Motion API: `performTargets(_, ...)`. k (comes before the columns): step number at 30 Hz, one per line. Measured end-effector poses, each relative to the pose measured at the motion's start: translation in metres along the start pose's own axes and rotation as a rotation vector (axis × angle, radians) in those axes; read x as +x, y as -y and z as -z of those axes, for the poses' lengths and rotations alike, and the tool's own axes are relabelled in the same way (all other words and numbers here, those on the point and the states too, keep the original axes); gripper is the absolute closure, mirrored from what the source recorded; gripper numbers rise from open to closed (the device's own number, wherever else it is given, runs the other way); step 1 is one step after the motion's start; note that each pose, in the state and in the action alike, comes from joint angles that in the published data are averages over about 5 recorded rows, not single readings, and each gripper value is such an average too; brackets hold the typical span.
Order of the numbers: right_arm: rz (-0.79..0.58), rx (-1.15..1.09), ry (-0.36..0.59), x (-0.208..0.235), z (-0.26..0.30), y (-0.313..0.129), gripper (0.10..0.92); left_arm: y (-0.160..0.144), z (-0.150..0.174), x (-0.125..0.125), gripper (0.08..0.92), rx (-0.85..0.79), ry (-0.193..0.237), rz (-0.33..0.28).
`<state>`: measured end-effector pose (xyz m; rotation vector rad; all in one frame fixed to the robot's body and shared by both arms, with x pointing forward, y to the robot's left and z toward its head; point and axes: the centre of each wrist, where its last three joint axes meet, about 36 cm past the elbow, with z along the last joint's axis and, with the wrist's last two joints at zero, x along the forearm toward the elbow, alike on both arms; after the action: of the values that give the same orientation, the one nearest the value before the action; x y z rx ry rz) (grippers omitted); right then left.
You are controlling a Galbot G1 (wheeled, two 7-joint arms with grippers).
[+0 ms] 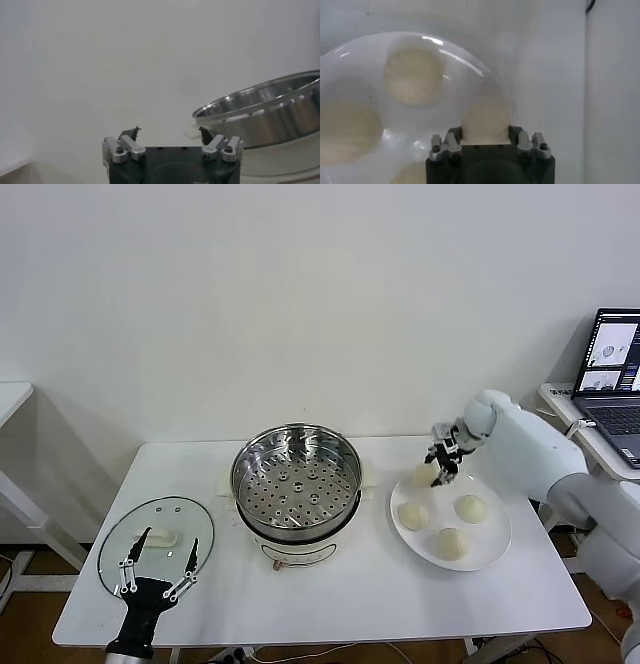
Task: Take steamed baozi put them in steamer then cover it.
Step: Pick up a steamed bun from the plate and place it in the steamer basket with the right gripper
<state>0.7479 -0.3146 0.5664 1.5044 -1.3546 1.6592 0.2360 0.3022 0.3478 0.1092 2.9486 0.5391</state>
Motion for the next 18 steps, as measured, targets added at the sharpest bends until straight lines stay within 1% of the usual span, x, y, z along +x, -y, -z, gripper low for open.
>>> performTargets(6,-0.041,0.319,0.044,0.055,0.063,0.048,0.356,0.002,0.003,-0.001,0.177,0.006,0.003,0.000)
performTargets(10,-0.048,0.526,0.059,0.082,0.114,0.073,0.360,0.002,0.004,0.001,0.177,0.006,0.002,0.001)
performTargets(13,-0.036,0.664,0.068,0.089,0.151,0.086,0.362,0.001,0.004,0.001,0.177,0.004,0.001,0.003)
performTargets(18,0.002,0.857,0.074,0.084,0.203,0.097,0.363,0.001,0.004,0.001,0.177,0.005,0.002,0.008)
